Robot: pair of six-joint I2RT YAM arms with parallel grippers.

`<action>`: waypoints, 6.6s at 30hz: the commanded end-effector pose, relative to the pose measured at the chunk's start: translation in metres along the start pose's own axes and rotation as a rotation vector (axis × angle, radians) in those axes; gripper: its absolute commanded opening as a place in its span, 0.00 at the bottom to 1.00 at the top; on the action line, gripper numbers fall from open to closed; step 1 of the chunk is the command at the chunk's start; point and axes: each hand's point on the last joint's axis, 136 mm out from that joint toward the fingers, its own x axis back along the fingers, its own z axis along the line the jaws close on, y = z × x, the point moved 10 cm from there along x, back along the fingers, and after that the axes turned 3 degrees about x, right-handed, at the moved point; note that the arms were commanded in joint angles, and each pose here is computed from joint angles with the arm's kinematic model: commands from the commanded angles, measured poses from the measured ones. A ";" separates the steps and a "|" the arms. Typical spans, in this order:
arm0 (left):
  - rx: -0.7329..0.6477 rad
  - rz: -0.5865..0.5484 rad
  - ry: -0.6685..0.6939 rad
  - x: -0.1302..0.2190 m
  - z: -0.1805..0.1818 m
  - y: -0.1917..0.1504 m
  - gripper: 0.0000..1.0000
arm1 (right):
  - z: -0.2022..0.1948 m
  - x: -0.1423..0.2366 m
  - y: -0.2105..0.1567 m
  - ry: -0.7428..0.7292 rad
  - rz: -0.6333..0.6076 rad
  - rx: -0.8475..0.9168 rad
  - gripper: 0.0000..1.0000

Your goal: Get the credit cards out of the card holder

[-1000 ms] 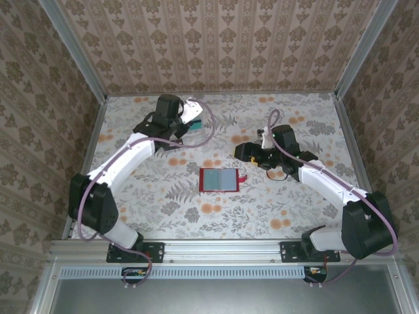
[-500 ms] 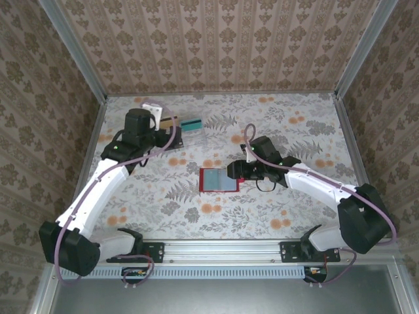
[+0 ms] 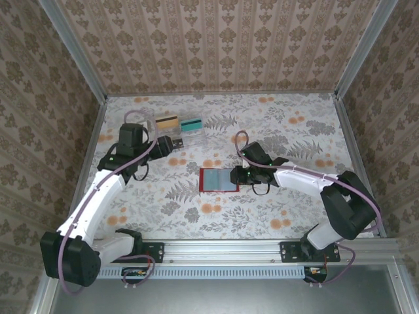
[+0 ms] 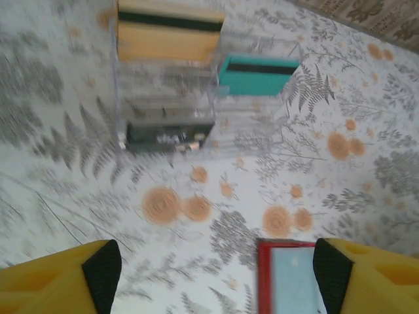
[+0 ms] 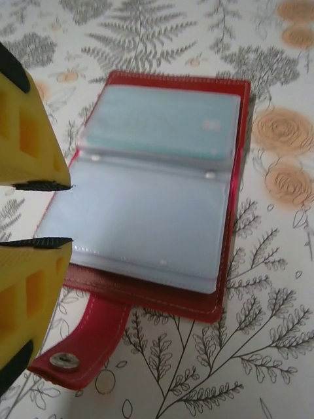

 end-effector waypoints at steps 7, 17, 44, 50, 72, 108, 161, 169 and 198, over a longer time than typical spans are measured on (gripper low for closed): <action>0.137 0.234 -0.122 -0.044 -0.019 -0.064 0.61 | -0.012 -0.022 -0.011 -0.094 0.073 -0.008 0.26; 0.142 0.407 -0.242 -0.095 -0.048 -0.104 0.44 | -0.019 -0.035 -0.018 -0.129 0.123 -0.013 0.23; 0.138 0.564 -0.225 -0.137 -0.051 -0.137 0.43 | -0.020 -0.034 -0.022 -0.123 0.137 -0.023 0.20; 0.133 0.572 -0.271 -0.139 -0.060 -0.137 0.49 | -0.020 -0.033 -0.022 -0.122 0.133 -0.027 0.20; 0.064 0.537 -0.352 -0.126 -0.074 -0.127 0.95 | -0.019 -0.029 -0.020 -0.122 0.116 -0.037 0.30; 0.072 0.603 -0.110 -0.139 -0.025 -0.137 0.00 | 0.022 -0.043 0.027 0.232 0.079 -0.193 0.19; 0.088 0.625 -0.112 -0.139 -0.025 -0.139 0.00 | 0.002 -0.056 0.021 0.300 0.118 -0.285 0.00; 0.057 0.585 -0.159 -0.132 -0.043 -0.123 0.18 | 0.001 -0.058 0.018 0.300 0.124 -0.289 0.00; 0.090 0.684 0.008 -0.147 -0.009 -0.152 0.02 | -0.011 -0.048 0.016 0.296 0.119 -0.288 0.00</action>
